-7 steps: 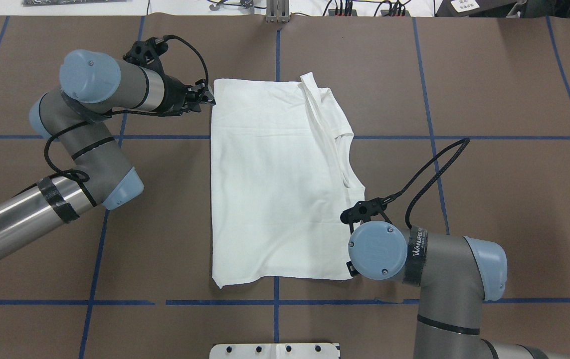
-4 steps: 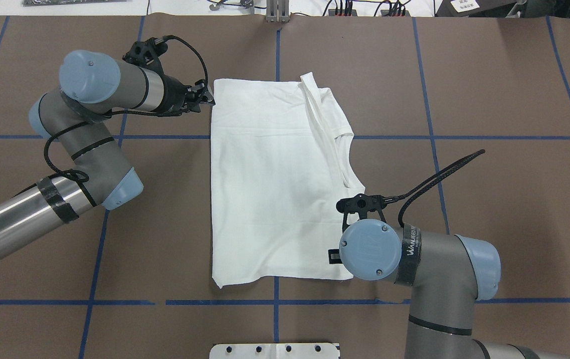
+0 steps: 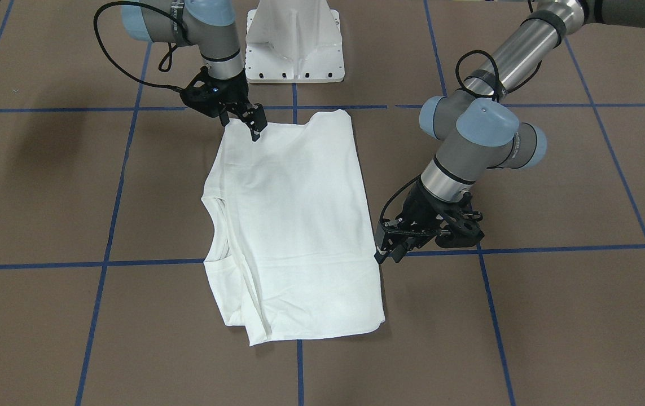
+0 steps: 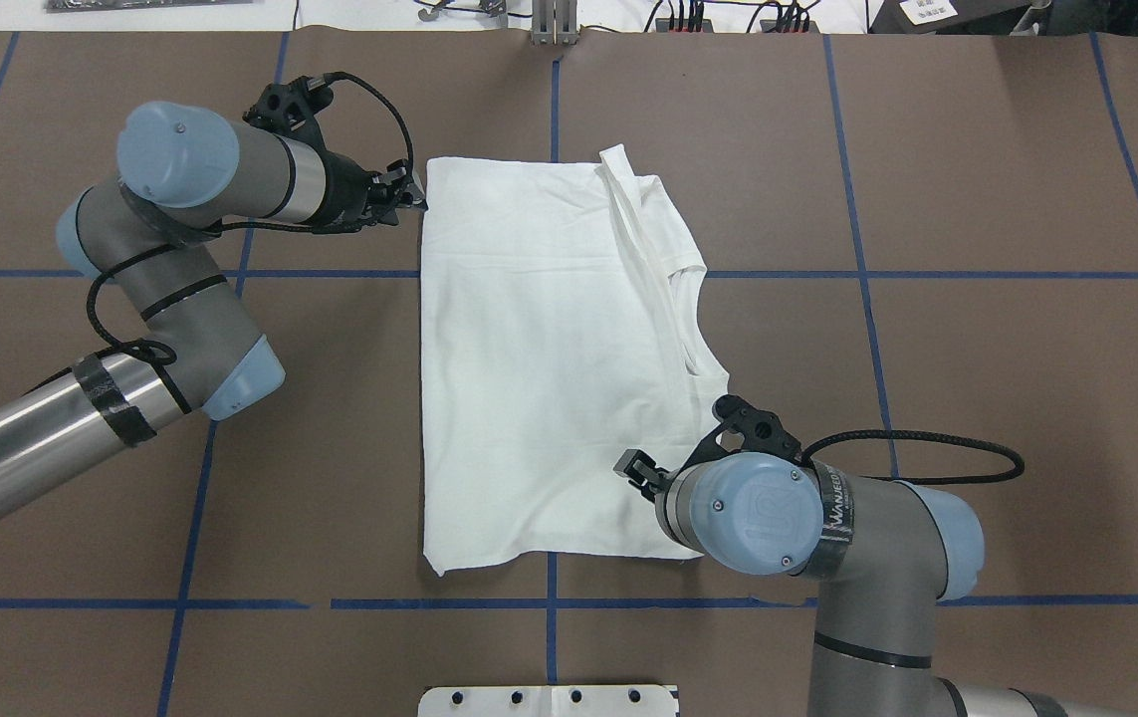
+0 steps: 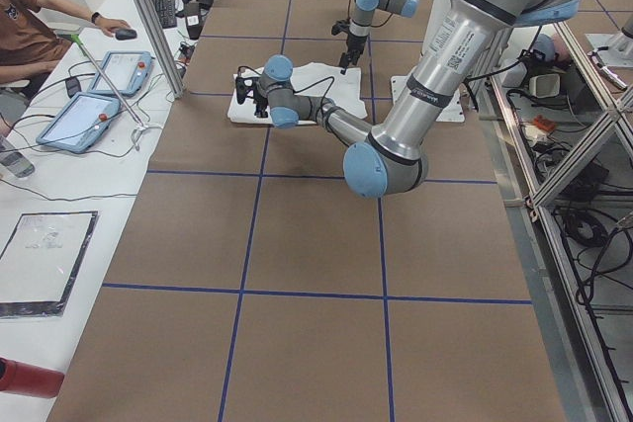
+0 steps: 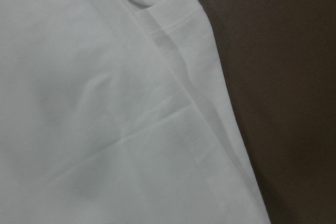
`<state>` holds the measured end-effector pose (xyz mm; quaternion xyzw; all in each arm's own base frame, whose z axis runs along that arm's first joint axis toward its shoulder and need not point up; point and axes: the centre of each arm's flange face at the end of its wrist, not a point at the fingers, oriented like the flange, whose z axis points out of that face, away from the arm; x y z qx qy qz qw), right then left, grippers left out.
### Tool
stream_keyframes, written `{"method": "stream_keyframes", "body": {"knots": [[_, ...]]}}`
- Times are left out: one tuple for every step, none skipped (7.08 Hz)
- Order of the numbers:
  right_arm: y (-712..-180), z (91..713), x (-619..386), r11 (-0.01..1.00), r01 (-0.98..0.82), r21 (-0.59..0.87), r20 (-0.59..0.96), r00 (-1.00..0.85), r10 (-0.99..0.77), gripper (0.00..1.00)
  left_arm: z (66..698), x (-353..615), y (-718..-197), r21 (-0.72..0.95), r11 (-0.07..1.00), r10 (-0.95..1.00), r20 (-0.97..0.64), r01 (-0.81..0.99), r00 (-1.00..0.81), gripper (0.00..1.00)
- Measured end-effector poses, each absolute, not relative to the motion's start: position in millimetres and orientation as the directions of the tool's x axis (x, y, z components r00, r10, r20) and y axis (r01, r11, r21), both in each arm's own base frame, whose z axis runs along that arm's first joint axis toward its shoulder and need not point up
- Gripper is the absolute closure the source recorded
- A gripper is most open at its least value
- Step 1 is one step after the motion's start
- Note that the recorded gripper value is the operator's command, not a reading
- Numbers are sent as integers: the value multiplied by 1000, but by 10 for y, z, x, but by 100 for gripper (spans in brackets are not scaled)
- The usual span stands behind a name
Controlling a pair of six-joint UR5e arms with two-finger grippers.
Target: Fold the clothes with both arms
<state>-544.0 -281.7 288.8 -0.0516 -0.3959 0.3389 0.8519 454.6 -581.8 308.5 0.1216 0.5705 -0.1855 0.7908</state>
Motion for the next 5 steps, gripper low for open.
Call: {"method": "stream_keyframes", "body": {"knots": [[-2812, 2969, -5435, 745, -554, -372, 622, 447, 643, 8, 3088, 4545, -5817, -19, 901, -155, -947, 433, 280, 51], [-2803, 3043, -5444, 737, -563, -374, 609, 450, 653, 13, 3088, 4545, -5818, -20, 901, -156, -947, 434, 280, 51], [-2793, 3073, -5461, 736, -564, -374, 604, 454, 655, 25, 3088, 4546, -5818, -21, 900, -158, -947, 434, 280, 51], [-2784, 3083, -5469, 736, -564, -374, 602, 455, 656, 34, 3090, 4550, -5815, -22, 900, -158, -947, 434, 280, 51], [-2777, 3094, -5471, 736, -564, -374, 601, 457, 656, 44, 3092, 4552, -5813, -22, 901, -159, -947, 434, 281, 51]]}}
